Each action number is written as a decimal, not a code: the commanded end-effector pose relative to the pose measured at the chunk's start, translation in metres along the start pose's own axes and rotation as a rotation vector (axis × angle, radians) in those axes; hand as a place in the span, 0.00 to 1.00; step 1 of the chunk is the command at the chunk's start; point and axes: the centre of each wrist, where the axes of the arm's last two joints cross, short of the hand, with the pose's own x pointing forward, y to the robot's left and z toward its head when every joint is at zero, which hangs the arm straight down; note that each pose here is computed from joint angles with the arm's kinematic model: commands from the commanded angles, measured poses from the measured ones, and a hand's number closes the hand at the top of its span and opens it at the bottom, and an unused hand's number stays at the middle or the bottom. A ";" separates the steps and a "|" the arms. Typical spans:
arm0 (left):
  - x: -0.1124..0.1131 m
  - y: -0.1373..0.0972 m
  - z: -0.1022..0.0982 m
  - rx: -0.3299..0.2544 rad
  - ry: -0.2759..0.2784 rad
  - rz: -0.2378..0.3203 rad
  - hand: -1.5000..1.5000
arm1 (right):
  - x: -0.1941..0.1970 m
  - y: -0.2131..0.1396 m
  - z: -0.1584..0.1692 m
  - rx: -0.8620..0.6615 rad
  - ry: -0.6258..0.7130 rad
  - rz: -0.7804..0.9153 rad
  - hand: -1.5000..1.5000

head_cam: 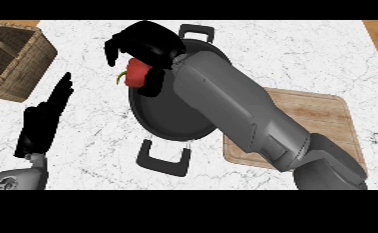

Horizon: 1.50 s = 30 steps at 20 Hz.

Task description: Pick the bell pepper from the cutting board and place it in the pot

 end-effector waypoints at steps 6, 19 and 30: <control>-0.005 -0.001 -0.002 0.002 -0.016 0.015 0.50 | -0.018 0.017 0.006 0.029 -0.001 -0.165 0.00; 0.008 0.006 0.009 0.013 0.002 0.005 0.50 | -0.022 -0.019 0.001 -0.207 -0.077 -0.702 0.00; 0.001 0.013 0.016 0.047 0.034 0.018 0.50 | -0.089 -0.042 0.038 -0.113 -0.087 -0.856 0.00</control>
